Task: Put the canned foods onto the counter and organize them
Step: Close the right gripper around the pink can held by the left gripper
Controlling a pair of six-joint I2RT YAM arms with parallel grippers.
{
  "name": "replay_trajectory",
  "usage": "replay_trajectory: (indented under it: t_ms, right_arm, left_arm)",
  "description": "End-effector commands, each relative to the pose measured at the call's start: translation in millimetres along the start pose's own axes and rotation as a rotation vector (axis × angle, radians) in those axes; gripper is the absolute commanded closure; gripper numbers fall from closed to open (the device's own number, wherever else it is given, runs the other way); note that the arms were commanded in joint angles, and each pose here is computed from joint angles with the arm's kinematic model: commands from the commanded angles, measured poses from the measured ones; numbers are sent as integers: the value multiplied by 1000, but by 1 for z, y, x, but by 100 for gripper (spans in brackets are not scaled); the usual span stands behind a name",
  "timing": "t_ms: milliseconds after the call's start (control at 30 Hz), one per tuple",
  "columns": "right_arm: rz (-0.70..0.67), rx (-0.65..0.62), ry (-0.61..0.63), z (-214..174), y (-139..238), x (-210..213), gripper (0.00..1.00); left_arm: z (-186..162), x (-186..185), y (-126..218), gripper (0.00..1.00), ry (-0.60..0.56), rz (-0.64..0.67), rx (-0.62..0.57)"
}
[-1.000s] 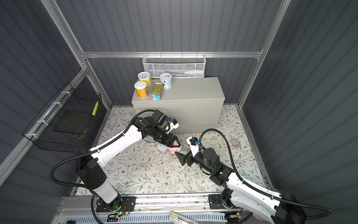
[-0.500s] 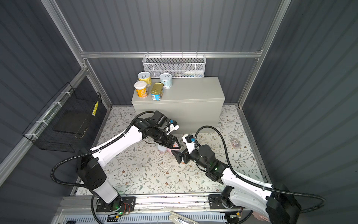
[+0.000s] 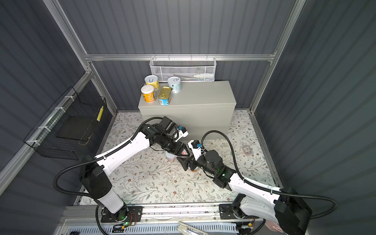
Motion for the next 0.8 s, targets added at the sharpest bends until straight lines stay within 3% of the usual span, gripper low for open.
replay_trajectory:
  t_ms: [0,100,167,267,567,767]
  right_arm:
    - [37,-45,26,13,-5,6,1]
    - [58,-52,40,10,-6,8,4]
    - [60,-64,45,11,-7,8,14]
    - [59,-44,42,5,-13,7,19]
    - [77,-41,22,2,-20,7,21]
    - [78,-45,13,1,-23,7,16]
  left_arm:
    - [1,-13,15,44,-39,-55,-39]
    - [1,-13,15,44,-39,-57,-37]
    - [1,-13,15,44,-39,-62,-37]
    - [1,-13,14,44,-36,-67,-32]
    - [0,-12,12,44,-32,-75,-23]
    - [0,-12,10,44,-32,-80,-17]
Point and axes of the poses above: each gripper's point midway between its finger pads, its own y axis back along the fingers, its own x axis along the line the jaws close on, z = x × y, the point moved 10 cm from there along y, back along the fingers
